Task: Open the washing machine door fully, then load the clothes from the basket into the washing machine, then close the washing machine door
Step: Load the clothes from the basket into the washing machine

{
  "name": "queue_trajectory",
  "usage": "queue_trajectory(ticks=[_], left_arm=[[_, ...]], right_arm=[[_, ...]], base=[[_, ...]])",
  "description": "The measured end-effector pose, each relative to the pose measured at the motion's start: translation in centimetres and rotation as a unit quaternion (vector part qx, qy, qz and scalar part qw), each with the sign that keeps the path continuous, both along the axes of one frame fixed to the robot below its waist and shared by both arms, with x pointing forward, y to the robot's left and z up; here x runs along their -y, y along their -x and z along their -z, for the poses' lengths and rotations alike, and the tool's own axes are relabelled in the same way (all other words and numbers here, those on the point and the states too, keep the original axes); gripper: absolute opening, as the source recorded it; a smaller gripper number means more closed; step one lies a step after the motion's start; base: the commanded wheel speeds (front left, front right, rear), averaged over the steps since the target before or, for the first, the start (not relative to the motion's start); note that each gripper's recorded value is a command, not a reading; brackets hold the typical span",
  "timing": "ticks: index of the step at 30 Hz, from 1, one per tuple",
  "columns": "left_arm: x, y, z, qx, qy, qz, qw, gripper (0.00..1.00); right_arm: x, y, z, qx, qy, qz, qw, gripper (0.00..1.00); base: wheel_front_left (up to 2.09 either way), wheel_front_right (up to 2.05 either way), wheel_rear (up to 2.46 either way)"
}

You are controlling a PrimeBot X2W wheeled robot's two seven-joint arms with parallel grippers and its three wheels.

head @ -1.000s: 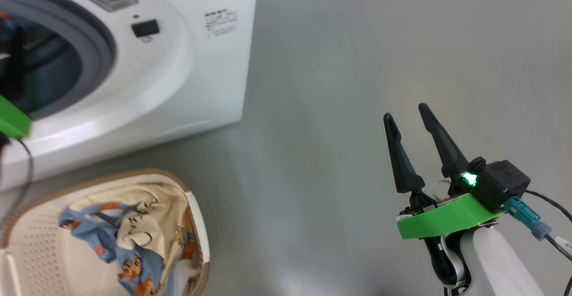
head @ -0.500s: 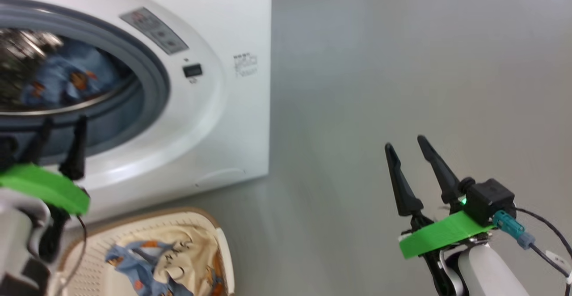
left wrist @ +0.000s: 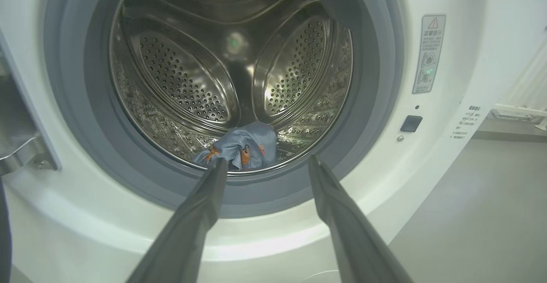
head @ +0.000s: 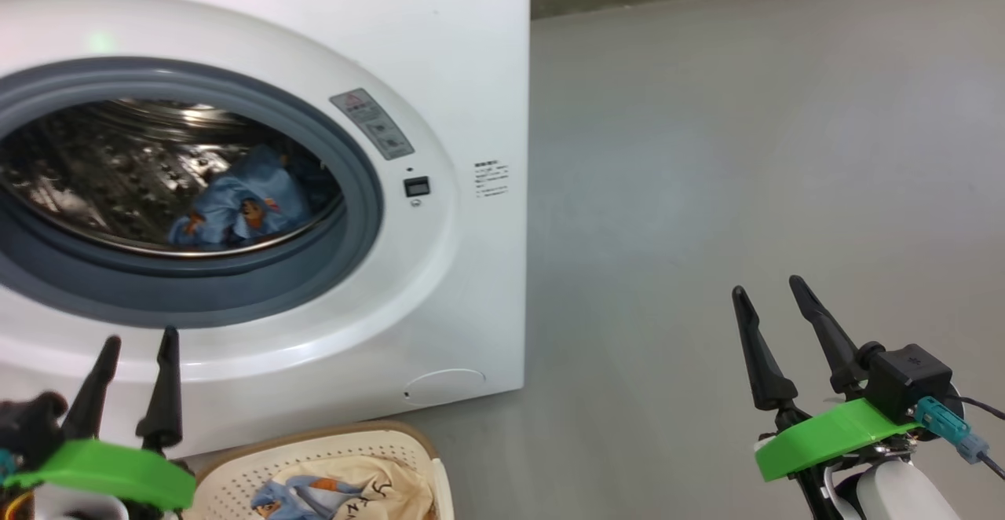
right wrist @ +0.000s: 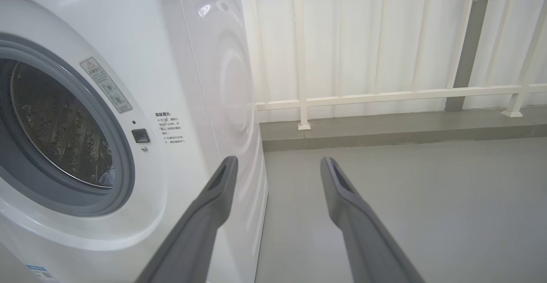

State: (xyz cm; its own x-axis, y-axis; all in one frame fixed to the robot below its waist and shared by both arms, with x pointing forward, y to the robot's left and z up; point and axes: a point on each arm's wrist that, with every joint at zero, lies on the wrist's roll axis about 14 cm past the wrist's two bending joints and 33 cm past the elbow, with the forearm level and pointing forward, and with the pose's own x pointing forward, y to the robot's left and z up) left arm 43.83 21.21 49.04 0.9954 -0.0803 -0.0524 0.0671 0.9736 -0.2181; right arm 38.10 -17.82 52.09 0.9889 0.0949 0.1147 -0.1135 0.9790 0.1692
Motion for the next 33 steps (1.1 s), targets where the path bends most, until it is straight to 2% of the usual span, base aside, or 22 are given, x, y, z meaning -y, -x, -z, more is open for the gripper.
queue_trajectory(ticks=[13,33], left_arm=[[-3.9,6.0,0.2,0.013,-0.001,-0.070,0.997,1.00],[-3.7,6.4,-0.1,0.026,0.012,-0.075,0.997,1.00]], right_arm=[[-1.8,0.1,-1.1,0.017,-0.003,-0.029,0.999,1.00],[-1.8,0.3,-1.3,0.019,0.002,-0.031,0.999,1.00]], base=[[0.00,0.00,0.00],[0.00,0.00,0.00]])
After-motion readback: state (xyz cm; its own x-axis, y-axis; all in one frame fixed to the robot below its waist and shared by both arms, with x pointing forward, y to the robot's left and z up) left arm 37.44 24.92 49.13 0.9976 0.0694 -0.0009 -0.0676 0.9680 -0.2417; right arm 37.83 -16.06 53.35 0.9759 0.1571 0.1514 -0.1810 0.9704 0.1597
